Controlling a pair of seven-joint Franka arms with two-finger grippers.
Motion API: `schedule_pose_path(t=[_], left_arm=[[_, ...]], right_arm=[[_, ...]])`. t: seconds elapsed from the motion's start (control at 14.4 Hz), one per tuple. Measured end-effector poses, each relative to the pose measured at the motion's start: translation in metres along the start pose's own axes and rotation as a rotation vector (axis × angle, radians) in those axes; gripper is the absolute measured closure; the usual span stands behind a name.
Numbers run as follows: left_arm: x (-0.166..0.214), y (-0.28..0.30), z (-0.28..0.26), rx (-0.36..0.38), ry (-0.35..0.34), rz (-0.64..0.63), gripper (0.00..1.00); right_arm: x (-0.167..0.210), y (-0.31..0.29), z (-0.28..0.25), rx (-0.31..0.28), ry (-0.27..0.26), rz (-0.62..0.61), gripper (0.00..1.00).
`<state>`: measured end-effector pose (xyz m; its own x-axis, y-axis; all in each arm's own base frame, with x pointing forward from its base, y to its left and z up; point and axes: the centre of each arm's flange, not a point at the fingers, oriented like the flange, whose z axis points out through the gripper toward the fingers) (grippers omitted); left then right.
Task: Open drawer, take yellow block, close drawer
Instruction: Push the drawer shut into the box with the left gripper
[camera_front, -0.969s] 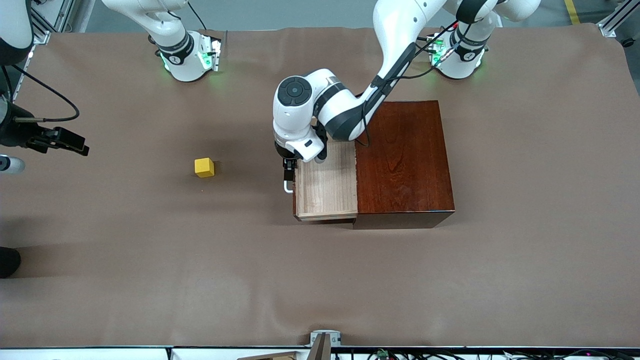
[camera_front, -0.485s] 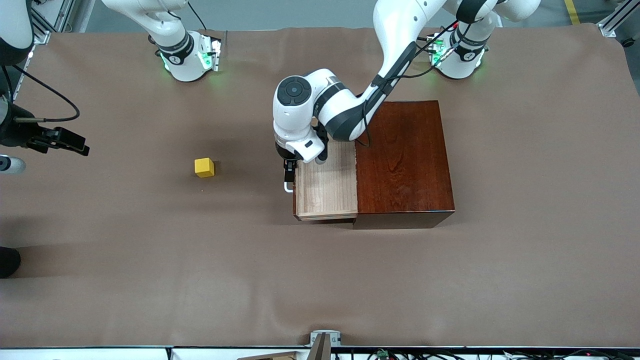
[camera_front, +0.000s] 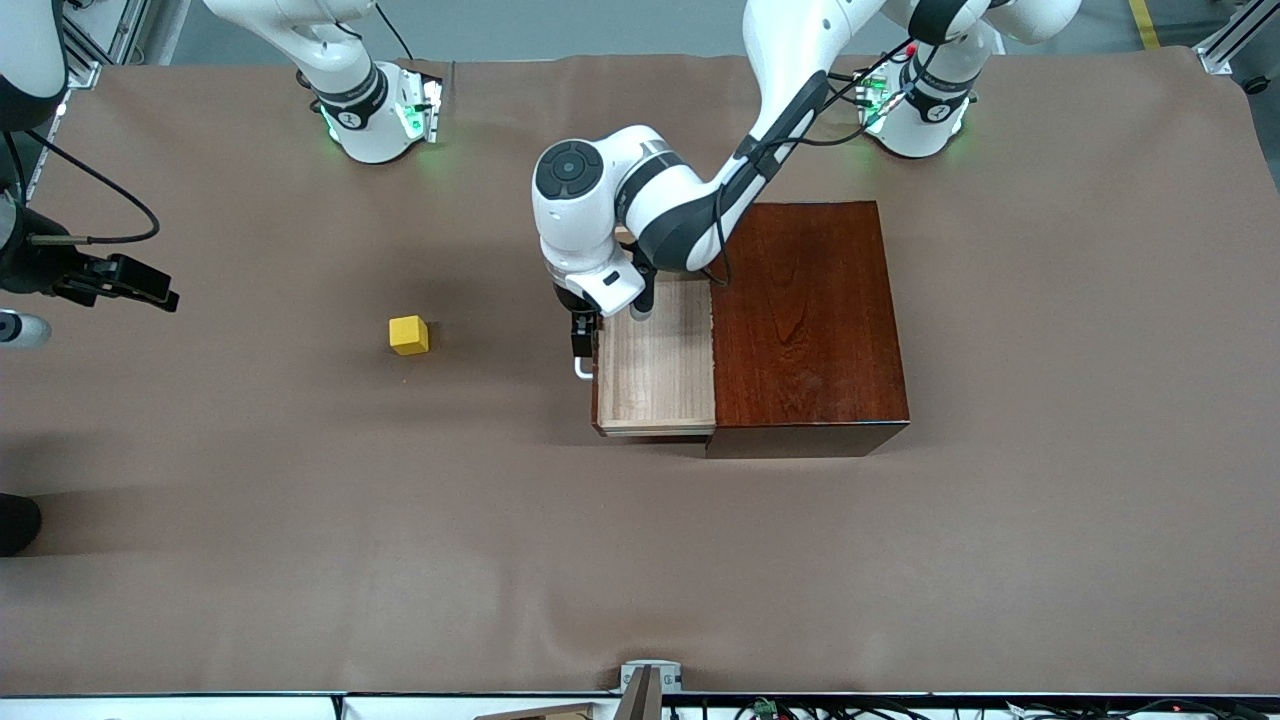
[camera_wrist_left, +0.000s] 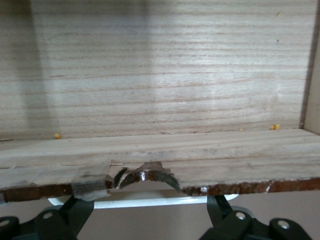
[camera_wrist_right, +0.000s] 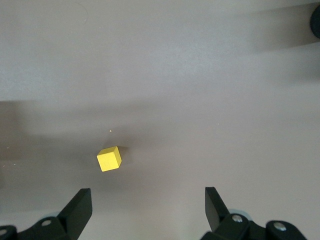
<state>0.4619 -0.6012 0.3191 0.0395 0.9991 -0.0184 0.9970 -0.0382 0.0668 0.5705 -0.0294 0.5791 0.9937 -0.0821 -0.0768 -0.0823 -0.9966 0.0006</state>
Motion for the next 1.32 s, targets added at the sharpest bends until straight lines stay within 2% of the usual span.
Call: schedule_pose_path(t=[0.35,0.55,0.9,1.11,1.32], left_arm=[[0.013,0.006,-0.004,-0.019,0.088,0.013,0.0],[0.025,0.011,-0.004,-0.005,0.136,-0.003,0.0],[0.038,0.016,-0.004,0.016,0.189,-0.032,0.0],[0.057,0.032,-0.01,0.003,0.226,-0.058,0.0],[0.064,0.036,-0.016,0.006,0.239,-0.062,0.0]], right_arm=[[0.0,0.0,0.0,0.0,0.0,0.0,0.0],[0.0,0.001,0.0,0.003,0.001,0.002,0.0],[0.0,0.0,0.0,0.006,0.001,0.002,0.0],[0.0,0.001,0.0,0.006,0.0,0.002,0.0],[0.0,0.001,0.0,0.006,0.0,0.002,0.0]])
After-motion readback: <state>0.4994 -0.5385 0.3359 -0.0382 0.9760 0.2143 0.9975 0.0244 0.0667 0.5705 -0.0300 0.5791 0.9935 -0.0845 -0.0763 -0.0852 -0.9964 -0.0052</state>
